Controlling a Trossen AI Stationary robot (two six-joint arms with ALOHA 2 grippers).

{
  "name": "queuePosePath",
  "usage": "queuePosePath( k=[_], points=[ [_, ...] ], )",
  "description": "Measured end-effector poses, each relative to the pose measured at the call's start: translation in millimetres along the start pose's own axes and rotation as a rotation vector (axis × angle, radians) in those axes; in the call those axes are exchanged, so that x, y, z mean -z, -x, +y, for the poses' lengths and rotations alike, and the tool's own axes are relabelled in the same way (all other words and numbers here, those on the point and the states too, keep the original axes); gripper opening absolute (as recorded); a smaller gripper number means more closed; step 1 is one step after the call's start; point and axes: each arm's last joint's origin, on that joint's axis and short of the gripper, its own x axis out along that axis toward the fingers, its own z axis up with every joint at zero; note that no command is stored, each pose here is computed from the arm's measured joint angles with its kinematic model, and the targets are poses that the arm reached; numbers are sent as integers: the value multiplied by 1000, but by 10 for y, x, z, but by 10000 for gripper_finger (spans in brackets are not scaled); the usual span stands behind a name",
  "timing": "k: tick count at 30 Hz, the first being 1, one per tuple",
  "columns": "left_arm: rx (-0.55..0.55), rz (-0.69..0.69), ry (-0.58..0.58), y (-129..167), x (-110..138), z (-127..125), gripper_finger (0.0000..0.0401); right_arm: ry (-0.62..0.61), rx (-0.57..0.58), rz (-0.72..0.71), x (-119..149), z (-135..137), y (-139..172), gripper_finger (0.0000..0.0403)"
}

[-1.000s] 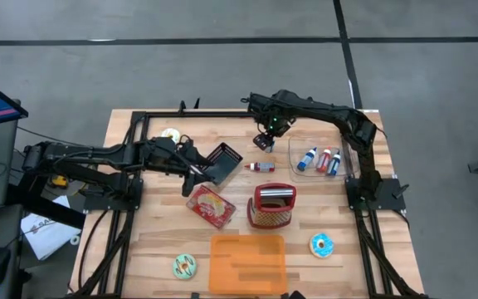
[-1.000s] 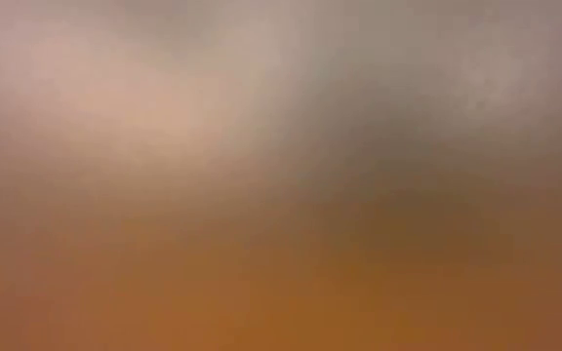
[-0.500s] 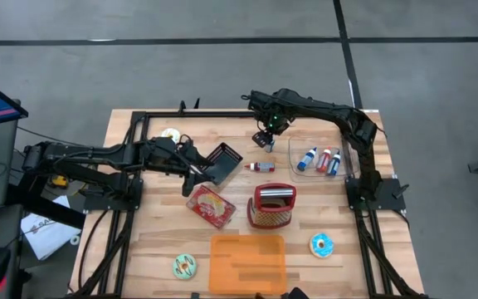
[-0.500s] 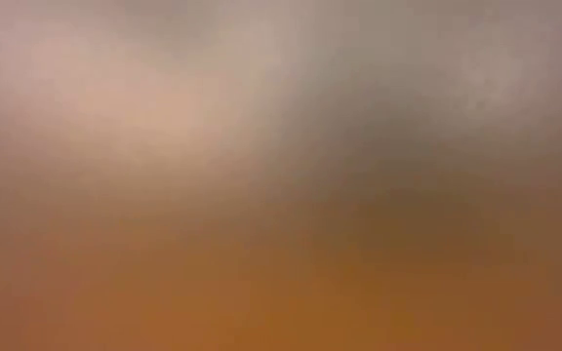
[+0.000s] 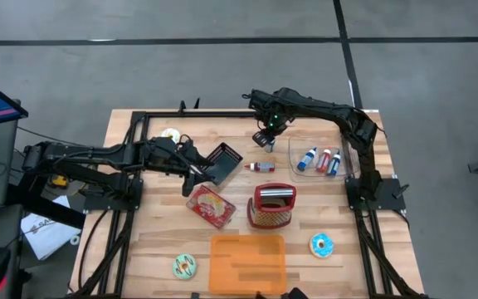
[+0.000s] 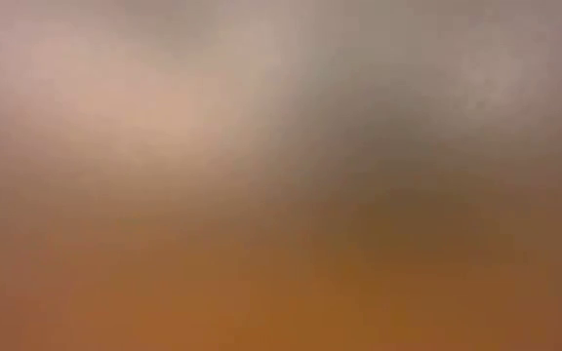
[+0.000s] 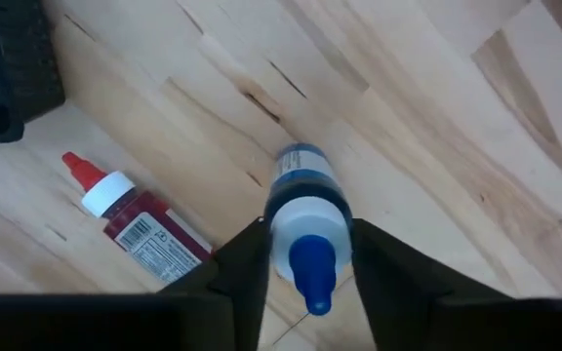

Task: Pick & Place Food Item
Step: Put the blue food coloring bottle into the transparent bin

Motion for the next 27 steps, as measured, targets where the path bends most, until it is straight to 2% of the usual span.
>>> queuePosePath(
  k=[4, 12, 18, 27],
  points=[
    [0, 0, 1, 0, 0, 0, 237, 12, -21, 5, 2, 4, 4, 84],
    [0, 0, 3, 0, -1, 0, 237, 33, -29, 4, 22, 72, 16, 81],
    [0, 0, 8, 0, -1, 0, 237, 45, -30, -9, 63, 85, 107, 16],
    [0, 1, 9, 0, 0, 0, 237, 45, -9, 15, 107, 23, 166, 2]
  ],
)
